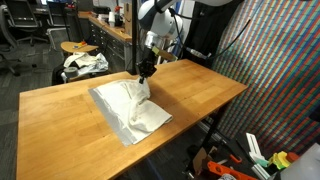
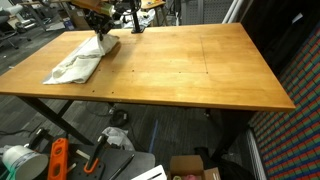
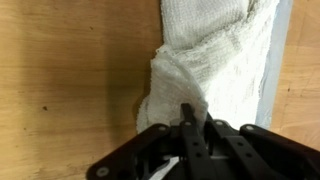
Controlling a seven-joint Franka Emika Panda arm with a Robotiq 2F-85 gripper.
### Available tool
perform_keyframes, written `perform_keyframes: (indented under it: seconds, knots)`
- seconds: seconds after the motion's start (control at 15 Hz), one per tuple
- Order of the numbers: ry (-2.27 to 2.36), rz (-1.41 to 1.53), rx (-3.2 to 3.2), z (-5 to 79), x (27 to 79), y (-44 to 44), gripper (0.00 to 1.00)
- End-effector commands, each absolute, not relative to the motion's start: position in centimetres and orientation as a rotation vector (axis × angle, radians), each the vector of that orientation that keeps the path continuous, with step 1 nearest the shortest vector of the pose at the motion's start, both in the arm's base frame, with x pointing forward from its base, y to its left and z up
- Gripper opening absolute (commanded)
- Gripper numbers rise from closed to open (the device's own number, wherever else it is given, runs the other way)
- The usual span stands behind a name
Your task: Fold the cloth on the table
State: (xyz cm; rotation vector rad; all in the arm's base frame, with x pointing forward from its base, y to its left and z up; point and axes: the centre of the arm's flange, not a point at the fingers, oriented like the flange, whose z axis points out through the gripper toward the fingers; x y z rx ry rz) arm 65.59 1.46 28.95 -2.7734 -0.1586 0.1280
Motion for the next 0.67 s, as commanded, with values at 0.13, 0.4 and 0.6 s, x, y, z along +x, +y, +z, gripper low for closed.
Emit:
perform_keyframes:
  seconds: [0.13, 0.4, 0.6]
  knots:
    - [-0.144, 0.078, -2.777, 30.5, 64.5, 5.8, 0.12]
    - [-0.126, 0.066, -2.785, 30.6, 64.9, 8.5, 0.12]
    - [-0.1, 0.054, -2.79, 30.6, 65.1, 10.0, 0.12]
